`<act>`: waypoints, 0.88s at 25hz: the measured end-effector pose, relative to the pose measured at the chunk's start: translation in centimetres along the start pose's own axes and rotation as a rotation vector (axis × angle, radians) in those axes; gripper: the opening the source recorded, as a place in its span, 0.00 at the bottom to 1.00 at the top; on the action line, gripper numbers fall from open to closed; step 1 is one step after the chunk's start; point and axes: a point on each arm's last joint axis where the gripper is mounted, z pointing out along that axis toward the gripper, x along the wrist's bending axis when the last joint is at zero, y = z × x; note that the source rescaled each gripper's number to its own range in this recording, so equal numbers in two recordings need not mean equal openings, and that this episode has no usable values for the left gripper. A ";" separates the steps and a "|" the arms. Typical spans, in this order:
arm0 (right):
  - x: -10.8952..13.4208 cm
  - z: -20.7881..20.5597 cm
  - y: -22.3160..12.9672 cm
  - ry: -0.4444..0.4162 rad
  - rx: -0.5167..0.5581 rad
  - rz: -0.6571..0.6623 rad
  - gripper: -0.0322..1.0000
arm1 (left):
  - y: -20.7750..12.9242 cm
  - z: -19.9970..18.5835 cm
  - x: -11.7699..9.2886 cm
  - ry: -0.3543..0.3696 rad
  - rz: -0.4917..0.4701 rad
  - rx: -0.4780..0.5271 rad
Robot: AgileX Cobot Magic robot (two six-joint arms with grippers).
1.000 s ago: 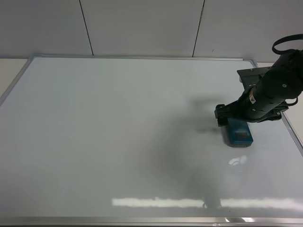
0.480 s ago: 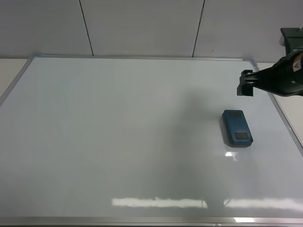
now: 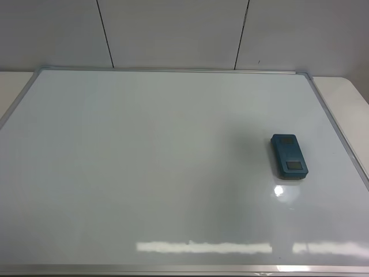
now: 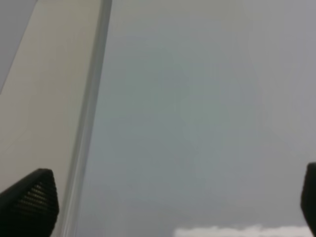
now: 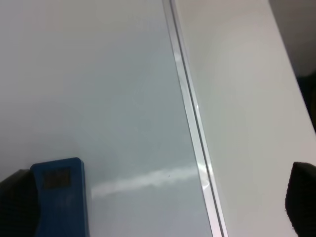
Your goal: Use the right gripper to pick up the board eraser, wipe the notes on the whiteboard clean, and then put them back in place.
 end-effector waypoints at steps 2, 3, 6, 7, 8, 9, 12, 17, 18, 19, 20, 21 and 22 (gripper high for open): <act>-0.4 -2.3 -0.3 -0.004 -0.058 0.008 1.00 | 0.0 0.0 0.0 0.000 0.000 0.000; -0.6 -3.4 -0.5 -0.005 -0.088 0.011 1.00 | 0.0 0.0 0.0 0.000 0.000 0.000; -1.0 -6.4 -1.4 -0.001 -0.170 0.031 1.00 | 0.0 0.0 0.0 0.000 0.000 0.000; -1.1 -7.4 -1.7 0.002 -0.201 0.039 1.00 | 0.0 0.0 0.0 0.000 0.000 0.000; -1.2 -8.4 -2.2 0.005 -0.224 0.048 1.00 | 0.0 0.0 0.0 0.000 0.000 0.000; -1.3 -9.1 -2.6 0.009 -0.246 0.054 1.00 | 0.0 0.0 0.0 0.000 0.000 0.000; -1.6 -11.4 -3.9 0.010 -0.316 0.045 1.00 | 0.0 0.0 0.0 0.000 0.000 0.000; -2.0 -13.9 -6.3 0.023 -0.385 0.059 1.00 | 0.0 0.0 0.0 0.000 0.000 0.000; -2.0 -14.1 -6.8 0.032 -0.396 0.063 1.00 | 0.0 0.0 0.0 0.000 0.000 0.000; -1.9 -14.3 -7.6 0.048 -0.411 0.070 1.00 | 0.0 0.0 0.0 0.000 0.000 0.000; -1.9 -14.4 -8.3 0.057 -0.420 0.073 1.00 | 0.0 0.0 0.0 0.000 0.000 0.000; -1.9 -14.4 -9.1 0.067 -0.430 0.077 1.00 | 0.0 0.0 0.0 0.000 0.000 0.000; -1.9 -14.4 -9.8 0.070 -0.440 0.072 1.00 | 0.0 0.0 0.0 0.000 0.000 0.000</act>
